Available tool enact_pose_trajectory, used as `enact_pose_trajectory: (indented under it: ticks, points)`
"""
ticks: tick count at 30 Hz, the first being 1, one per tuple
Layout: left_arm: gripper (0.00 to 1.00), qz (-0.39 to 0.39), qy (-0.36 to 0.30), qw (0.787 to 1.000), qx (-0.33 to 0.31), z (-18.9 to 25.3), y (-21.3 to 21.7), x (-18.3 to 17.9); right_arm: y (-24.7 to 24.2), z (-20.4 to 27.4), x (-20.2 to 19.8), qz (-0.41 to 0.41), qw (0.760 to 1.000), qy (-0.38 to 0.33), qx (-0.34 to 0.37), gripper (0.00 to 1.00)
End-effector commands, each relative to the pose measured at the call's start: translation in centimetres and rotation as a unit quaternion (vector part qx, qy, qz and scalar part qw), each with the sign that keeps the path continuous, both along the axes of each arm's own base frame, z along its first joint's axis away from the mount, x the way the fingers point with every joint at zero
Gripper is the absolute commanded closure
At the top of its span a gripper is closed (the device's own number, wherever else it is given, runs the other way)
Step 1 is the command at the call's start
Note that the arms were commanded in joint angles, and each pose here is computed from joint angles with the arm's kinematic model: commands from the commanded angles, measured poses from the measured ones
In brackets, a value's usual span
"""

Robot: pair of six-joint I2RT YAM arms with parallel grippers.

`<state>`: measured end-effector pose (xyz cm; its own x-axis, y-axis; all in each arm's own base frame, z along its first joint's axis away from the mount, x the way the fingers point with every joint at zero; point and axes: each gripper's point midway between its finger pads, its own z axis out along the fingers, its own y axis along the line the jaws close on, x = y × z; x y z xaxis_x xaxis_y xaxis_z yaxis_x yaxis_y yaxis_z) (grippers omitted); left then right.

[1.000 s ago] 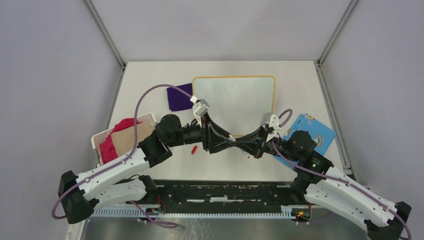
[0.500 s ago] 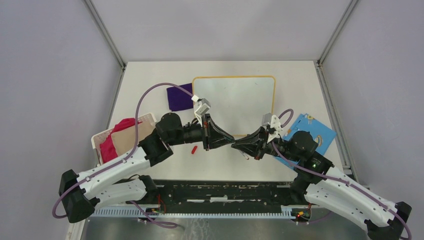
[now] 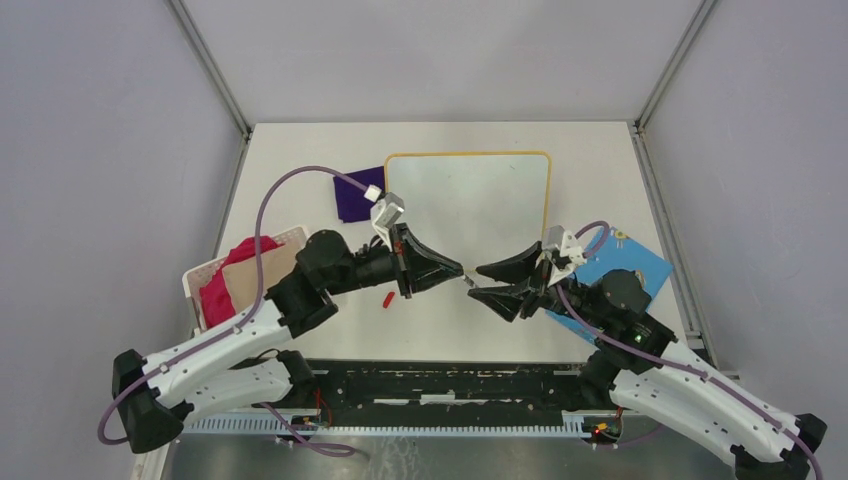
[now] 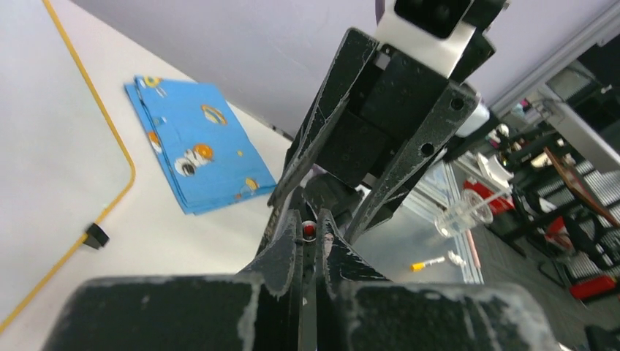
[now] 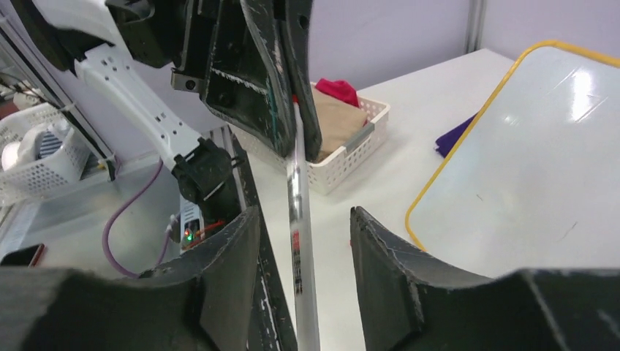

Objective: Write a sentence on the whiteboard

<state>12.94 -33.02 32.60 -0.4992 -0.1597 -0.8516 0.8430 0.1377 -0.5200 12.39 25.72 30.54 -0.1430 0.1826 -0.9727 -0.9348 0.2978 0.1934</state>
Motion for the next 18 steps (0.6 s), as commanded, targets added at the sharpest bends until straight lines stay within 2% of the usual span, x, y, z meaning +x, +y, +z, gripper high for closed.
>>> enact_pose_trajectory:
  ticks: [1, 3, 10, 14, 18]
  points:
    - [0.98, 0.070, -0.026, 0.992, -0.105, 6.3, 2.5, 0.7, -1.4, 3.6, 0.7, -0.043, 0.996, -0.020, 0.078, 0.43]
    - [0.98, 0.095, -0.021, 0.987, -0.130, 7.6, 3.5, 1.1, -1.5, 4.6, 0.8, -0.046, 0.994, -0.012, 0.103, 0.38]
    - [0.98, 0.178, 0.001, 0.955, -0.237, 13.0, 7.3, 2.5, -0.7, 10.3, 0.8, -0.022, 0.983, 0.010, 0.183, 0.36]
    - [0.98, 0.194, 0.012, 0.934, -0.300, 16.0, 9.1, 2.6, 0.5, 13.5, 0.9, 0.007, 0.977, 0.019, 0.214, 0.34]
    - [0.98, 0.191, 0.017, 0.923, -0.334, 18.2, 9.8, 2.4, 1.8, 16.7, 0.1, 0.057, 0.971, 0.012, 0.231, 0.28]
